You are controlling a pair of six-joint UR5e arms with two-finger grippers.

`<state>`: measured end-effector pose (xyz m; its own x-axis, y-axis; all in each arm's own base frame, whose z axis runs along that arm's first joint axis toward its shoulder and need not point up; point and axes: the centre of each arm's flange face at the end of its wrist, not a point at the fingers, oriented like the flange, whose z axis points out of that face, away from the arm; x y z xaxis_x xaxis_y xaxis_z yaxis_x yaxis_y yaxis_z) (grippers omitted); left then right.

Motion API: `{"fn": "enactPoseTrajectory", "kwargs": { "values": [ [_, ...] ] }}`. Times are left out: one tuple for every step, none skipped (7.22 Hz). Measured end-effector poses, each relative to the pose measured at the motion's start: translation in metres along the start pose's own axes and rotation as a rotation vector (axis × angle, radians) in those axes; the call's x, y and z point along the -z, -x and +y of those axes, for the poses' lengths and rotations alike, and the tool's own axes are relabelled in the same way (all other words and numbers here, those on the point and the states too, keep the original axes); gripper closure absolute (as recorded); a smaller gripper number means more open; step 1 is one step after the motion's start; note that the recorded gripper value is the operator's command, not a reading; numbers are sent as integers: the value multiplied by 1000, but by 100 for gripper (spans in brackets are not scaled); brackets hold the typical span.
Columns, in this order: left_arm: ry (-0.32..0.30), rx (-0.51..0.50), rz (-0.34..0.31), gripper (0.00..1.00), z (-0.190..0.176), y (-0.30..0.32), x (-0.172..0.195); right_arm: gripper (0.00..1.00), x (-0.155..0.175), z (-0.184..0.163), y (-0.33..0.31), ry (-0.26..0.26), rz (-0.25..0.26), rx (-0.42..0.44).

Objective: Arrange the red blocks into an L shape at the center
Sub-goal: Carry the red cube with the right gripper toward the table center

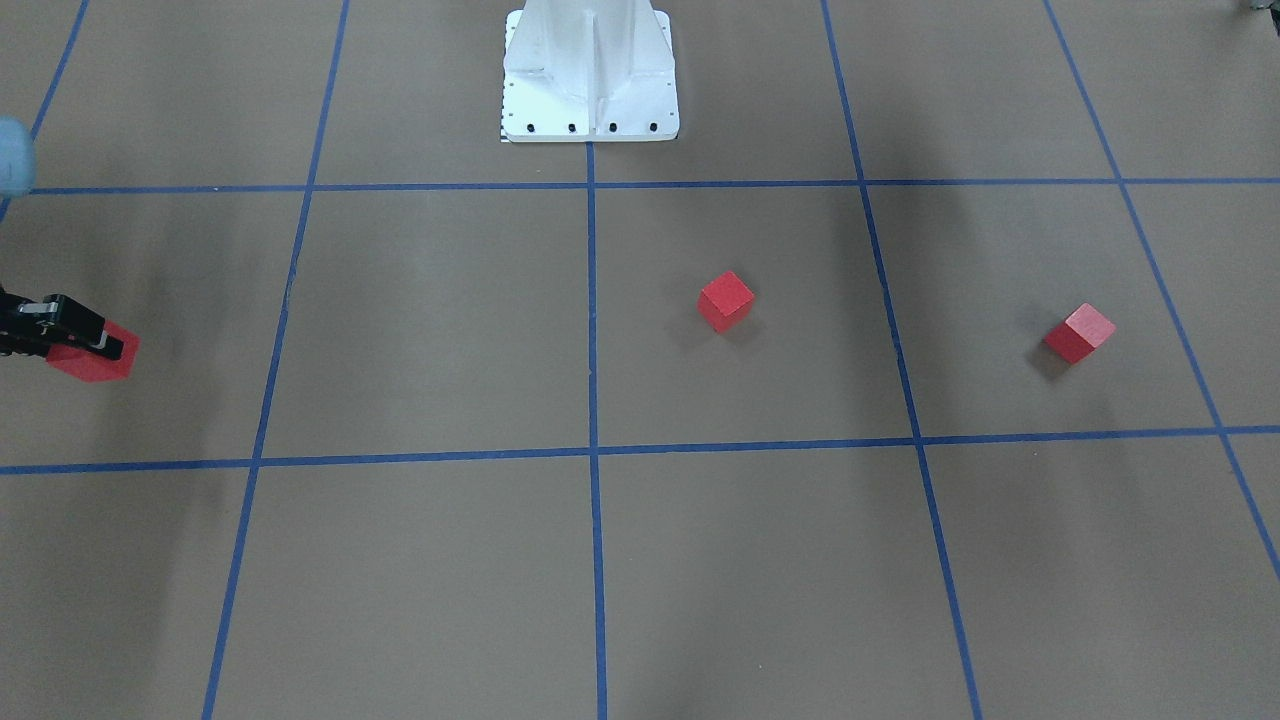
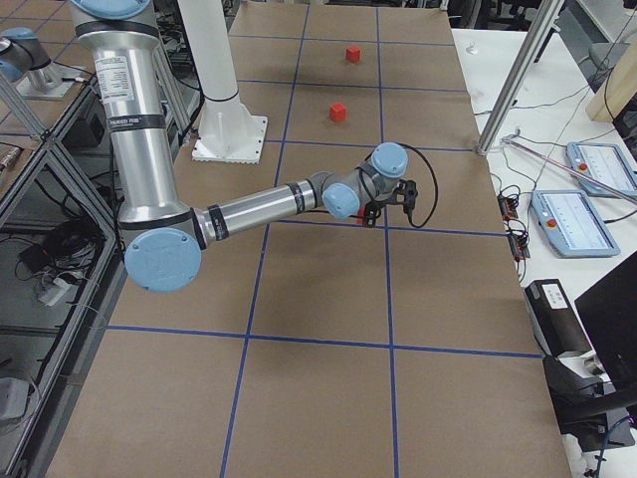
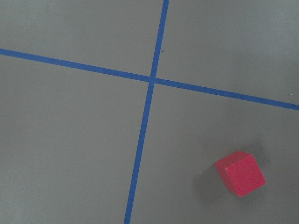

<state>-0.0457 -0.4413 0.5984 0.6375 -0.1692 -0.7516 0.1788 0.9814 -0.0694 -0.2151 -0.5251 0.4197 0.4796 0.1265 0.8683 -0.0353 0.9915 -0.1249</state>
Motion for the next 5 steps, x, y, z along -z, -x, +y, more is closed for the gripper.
{"fn": "enactPoseTrajectory", "kwargs": {
  "values": [
    [1, -1, 0, 0, 0, 0, 0, 100, -19, 17, 68, -2, -14, -37],
    [0, -4, 1, 0, 0, 0, -1, 100, -49, 40, 127, -7, -13, -48],
    [-1, -6, 1, 0, -1, -1, 0, 100, -83, 63, 181, -33, -2, -35],
    [-1, -10, 2, 0, -2, -3, 0, 100, -116, 81, 225, -80, 21, -26],
    [0, -12, 2, 0, -2, -4, -1, 100, -145, 91, 265, -113, 46, -43]
  ]
}}
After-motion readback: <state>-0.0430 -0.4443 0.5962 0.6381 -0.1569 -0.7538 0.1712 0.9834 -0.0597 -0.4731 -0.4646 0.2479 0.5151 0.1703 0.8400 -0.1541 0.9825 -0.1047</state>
